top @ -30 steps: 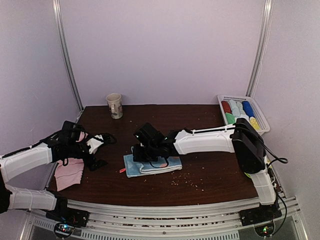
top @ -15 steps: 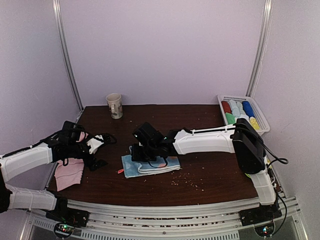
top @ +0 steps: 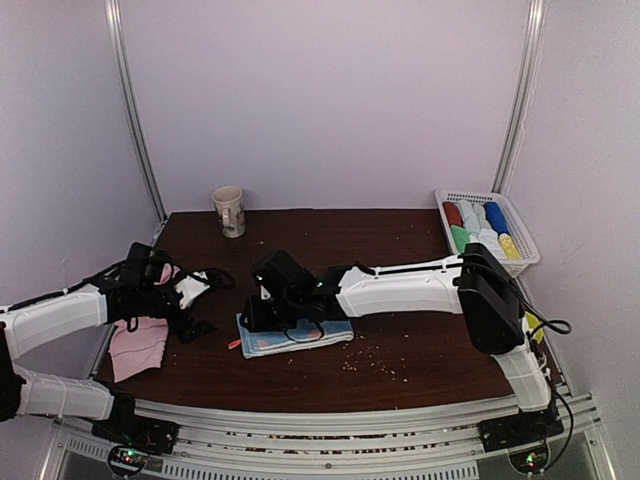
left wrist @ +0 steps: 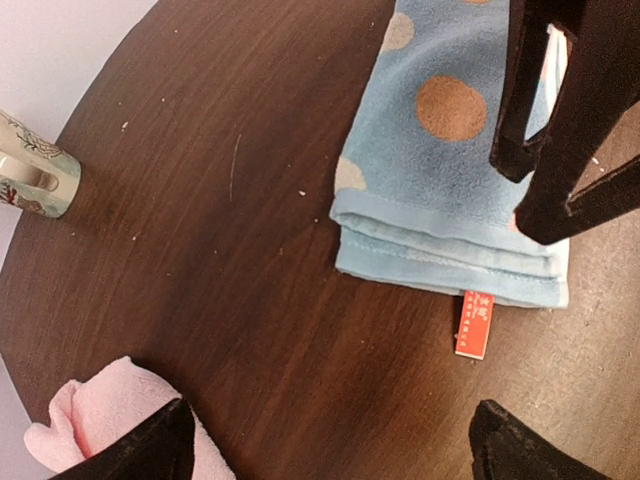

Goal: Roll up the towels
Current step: Fold the towel at the center of the board, then smooth out the towel at the center of the board.

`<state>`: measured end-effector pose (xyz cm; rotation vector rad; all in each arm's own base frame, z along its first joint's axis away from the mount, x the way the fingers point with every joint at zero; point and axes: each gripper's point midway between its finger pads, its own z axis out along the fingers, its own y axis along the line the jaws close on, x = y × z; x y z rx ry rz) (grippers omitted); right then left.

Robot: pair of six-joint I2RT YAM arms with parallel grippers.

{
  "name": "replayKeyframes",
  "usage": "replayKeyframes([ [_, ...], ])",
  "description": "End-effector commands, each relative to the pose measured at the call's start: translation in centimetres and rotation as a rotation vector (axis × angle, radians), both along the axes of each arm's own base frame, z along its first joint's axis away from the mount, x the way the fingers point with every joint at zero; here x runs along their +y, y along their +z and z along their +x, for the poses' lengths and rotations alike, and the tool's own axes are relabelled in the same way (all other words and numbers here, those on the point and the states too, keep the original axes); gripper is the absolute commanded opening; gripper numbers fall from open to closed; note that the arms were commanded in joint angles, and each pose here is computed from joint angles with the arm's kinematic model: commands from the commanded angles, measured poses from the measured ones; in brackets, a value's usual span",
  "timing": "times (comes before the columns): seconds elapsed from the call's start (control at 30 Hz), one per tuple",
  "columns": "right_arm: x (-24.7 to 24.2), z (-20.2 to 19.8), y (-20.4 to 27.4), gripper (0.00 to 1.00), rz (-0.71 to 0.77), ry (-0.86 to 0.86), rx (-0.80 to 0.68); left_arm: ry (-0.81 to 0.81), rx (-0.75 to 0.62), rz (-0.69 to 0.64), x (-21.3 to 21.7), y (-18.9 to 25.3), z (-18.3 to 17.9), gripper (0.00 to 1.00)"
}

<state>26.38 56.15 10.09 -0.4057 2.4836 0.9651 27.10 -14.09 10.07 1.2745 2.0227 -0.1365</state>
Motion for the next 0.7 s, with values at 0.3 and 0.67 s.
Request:
replayKeyframes([
  [0.3, -13.8, 3.8, -0.5, 0.47, -0.093, -0.179, -0.070, -0.048, 0.104, -0.176, -5.0, 5.5, 5.7, 0.96],
  [0.67, -21.2, 8.3, -0.9, 0.62, -0.308, -0.317, -0.204, -0.038, 0.407, -0.220, -7.7, 0.3, 8.0, 0.80],
])
